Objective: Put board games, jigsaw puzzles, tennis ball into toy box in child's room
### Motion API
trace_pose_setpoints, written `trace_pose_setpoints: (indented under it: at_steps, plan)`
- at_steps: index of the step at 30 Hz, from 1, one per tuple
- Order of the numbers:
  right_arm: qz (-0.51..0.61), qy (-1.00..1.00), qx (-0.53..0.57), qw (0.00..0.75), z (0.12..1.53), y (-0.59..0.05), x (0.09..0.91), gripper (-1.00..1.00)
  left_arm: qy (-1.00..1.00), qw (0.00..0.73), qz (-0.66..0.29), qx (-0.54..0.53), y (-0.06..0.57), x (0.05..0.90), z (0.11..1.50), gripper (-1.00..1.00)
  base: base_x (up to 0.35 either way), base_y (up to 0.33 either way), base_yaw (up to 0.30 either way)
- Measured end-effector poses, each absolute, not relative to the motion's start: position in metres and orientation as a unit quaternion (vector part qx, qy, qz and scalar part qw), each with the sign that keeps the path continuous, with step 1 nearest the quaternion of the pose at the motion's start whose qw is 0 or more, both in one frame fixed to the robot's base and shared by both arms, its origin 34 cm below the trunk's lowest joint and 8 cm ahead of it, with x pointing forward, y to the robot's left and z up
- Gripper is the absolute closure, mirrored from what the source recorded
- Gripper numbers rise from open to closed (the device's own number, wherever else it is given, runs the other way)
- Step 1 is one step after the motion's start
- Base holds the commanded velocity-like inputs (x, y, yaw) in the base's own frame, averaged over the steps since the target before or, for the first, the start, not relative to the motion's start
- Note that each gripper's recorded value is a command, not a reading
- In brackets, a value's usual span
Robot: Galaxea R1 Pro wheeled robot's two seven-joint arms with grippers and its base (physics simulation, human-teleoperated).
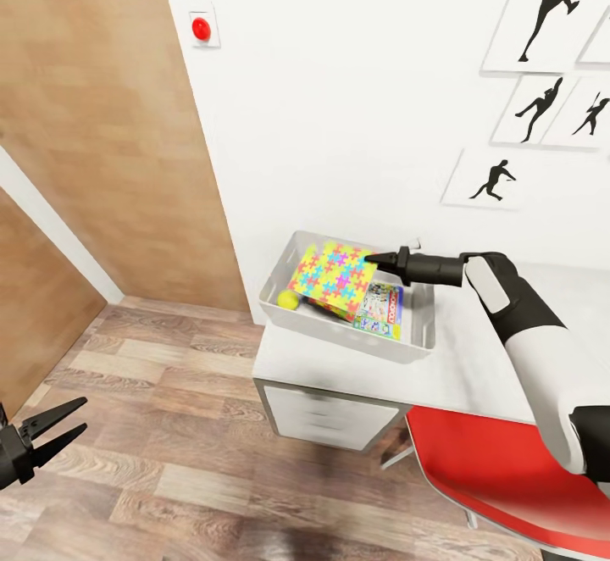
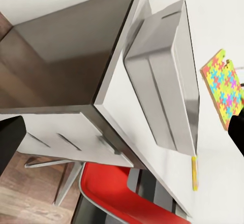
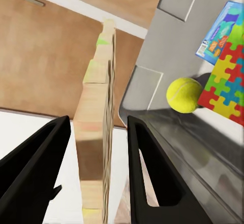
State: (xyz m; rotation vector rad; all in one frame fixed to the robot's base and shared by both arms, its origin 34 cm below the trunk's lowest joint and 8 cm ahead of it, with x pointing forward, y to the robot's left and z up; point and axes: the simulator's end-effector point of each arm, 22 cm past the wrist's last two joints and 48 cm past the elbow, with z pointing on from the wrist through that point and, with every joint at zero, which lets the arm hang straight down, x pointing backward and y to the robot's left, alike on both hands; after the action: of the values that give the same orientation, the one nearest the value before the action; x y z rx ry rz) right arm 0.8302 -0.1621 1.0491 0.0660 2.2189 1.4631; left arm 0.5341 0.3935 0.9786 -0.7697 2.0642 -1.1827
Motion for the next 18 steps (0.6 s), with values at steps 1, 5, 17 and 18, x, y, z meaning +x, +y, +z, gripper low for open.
trace_pose_setpoints:
  at_steps: [1,5,17,18]
  plan:
    - [0.533,0.812,0.023,0.238,1.048,-0.162,0.830,1.00,0.783,0.315,-0.449,-0.292,0.393,0.534,0.979,-1.00,0.000,0.000,0.000]
    - [0.530,0.815,0.019,0.234,1.045,-0.160,0.828,1.00,0.783,0.315,-0.449,-0.292,0.393,0.534,0.979,-1.00,0.012,0.000,0.000]
    - [0.518,0.827,0.006,0.219,1.034,-0.155,0.820,1.00,0.788,0.313,-0.442,-0.293,0.391,0.532,0.972,-1.00,0.187,0.000,0.000]
    - [0.517,0.828,0.006,0.219,1.033,-0.155,0.819,1.00,0.789,0.312,-0.441,-0.293,0.390,0.532,0.970,-1.00,0.235,0.000,0.000]
